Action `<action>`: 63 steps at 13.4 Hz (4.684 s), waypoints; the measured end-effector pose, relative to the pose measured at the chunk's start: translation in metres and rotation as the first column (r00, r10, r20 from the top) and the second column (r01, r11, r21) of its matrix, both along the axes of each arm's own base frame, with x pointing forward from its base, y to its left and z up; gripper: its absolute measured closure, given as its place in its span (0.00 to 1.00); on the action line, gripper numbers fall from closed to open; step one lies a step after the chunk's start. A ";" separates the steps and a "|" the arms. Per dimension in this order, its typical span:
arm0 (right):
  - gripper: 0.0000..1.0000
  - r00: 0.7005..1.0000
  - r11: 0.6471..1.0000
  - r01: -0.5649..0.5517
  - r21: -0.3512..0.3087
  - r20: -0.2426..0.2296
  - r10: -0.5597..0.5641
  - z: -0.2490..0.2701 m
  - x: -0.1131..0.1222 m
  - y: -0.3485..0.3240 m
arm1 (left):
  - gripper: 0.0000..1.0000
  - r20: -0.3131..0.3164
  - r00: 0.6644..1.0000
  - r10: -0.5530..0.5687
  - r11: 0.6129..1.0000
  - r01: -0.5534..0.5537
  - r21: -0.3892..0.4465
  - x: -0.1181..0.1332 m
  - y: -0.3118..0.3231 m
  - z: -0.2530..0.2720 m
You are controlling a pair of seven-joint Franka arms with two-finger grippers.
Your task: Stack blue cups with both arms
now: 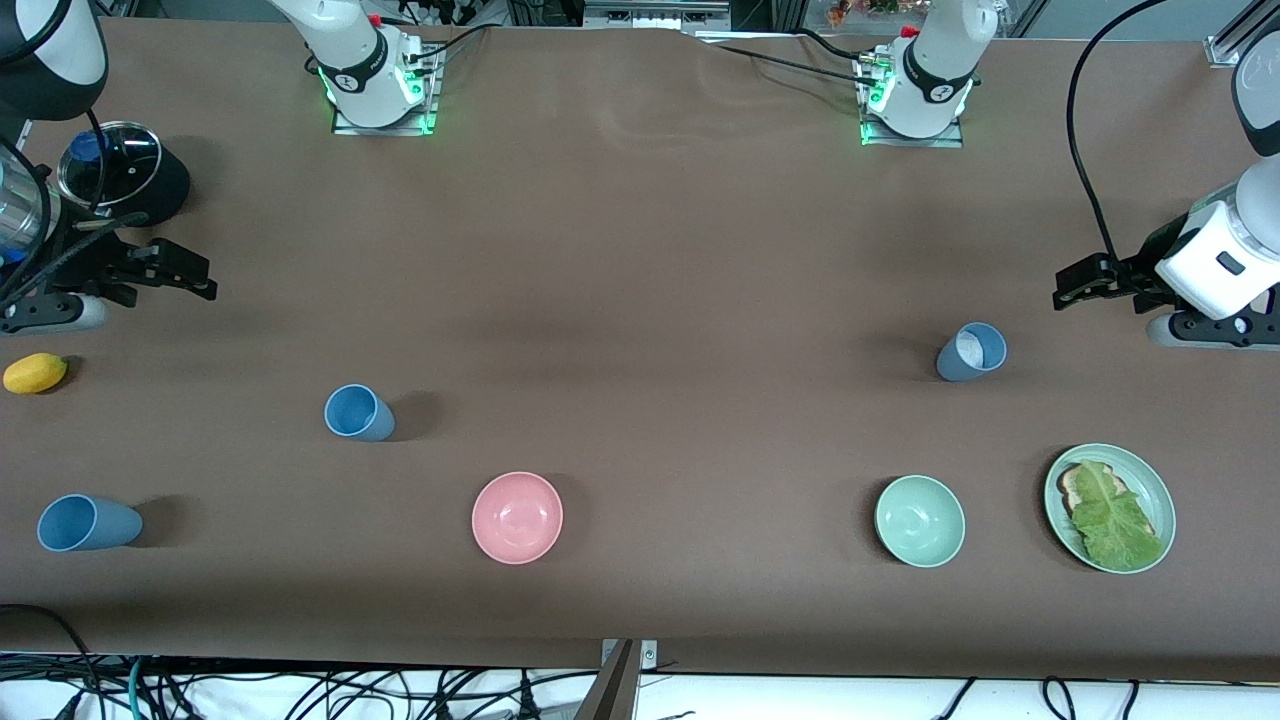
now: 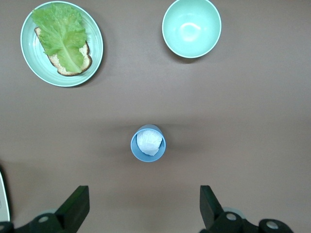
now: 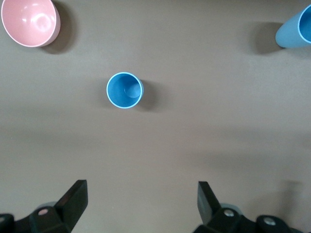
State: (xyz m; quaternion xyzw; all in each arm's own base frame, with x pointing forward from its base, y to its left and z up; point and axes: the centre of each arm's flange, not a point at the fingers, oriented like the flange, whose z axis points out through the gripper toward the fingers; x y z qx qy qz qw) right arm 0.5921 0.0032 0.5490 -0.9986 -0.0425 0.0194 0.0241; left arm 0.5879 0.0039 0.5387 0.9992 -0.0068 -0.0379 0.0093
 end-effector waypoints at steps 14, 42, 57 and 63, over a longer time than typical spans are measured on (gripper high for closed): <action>0.00 1.000 0.999 -0.002 -0.040 -0.013 0.001 0.001 -0.002 0.018 | 0.00 -0.001 1.000 0.001 1.000 -0.001 0.000 0.000 0.001 0.000; 0.00 1.000 0.999 0.005 -0.040 -0.008 -0.006 0.003 -0.001 0.015 | 0.00 -0.004 1.000 0.001 1.000 -0.001 0.000 0.000 0.000 -0.002; 0.00 1.000 0.999 0.012 -0.041 -0.010 -0.012 0.002 -0.001 0.012 | 0.00 -0.047 0.997 -0.064 0.998 0.064 -0.009 0.004 0.008 -0.025; 0.00 1.000 0.999 0.020 -0.037 -0.018 -0.021 -0.004 0.002 0.008 | 0.00 -0.172 0.983 -0.064 0.998 0.059 -0.038 0.026 0.052 -0.135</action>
